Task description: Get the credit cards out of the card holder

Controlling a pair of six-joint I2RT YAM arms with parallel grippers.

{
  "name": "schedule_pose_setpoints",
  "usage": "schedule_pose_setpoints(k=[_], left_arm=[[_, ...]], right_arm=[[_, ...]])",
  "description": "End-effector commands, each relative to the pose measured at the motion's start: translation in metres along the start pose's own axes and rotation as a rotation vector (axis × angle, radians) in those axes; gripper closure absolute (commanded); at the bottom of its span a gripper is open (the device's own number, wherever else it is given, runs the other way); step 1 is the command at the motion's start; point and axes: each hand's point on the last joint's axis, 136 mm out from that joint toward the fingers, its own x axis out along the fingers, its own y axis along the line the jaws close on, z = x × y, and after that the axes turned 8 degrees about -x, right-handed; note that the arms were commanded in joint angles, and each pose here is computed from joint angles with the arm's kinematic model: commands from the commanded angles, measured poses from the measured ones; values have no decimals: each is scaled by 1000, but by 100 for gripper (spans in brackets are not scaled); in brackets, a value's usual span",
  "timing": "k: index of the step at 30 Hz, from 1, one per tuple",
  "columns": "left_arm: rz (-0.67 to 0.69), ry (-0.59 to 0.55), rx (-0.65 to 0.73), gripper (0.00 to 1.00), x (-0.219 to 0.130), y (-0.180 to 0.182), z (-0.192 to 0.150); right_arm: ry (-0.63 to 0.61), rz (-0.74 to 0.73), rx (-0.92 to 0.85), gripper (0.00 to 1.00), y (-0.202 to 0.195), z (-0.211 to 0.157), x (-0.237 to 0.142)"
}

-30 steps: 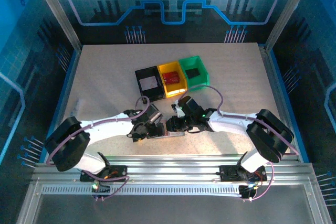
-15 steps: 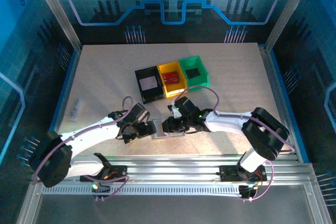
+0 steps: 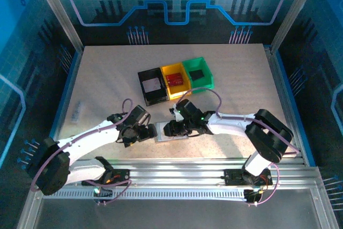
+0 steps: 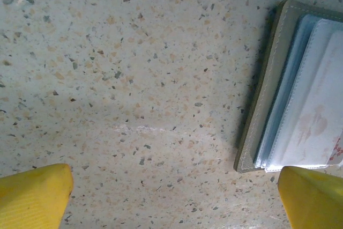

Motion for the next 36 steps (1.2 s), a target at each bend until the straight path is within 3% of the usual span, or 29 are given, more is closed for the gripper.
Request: schedule_pose_setpoints(k=[1,16,36], left_arm=[[-6,41,8,1,1,-1,-5],[2,80,30,1,6,-31,-7],[101,132,27,1,39,-25,-12]], right_arm=[[-39,-4,-5,70,-3,12,-17],[-18,4,34,73,-30,10,-6],[-14,-70,32,75,-45,2,15]])
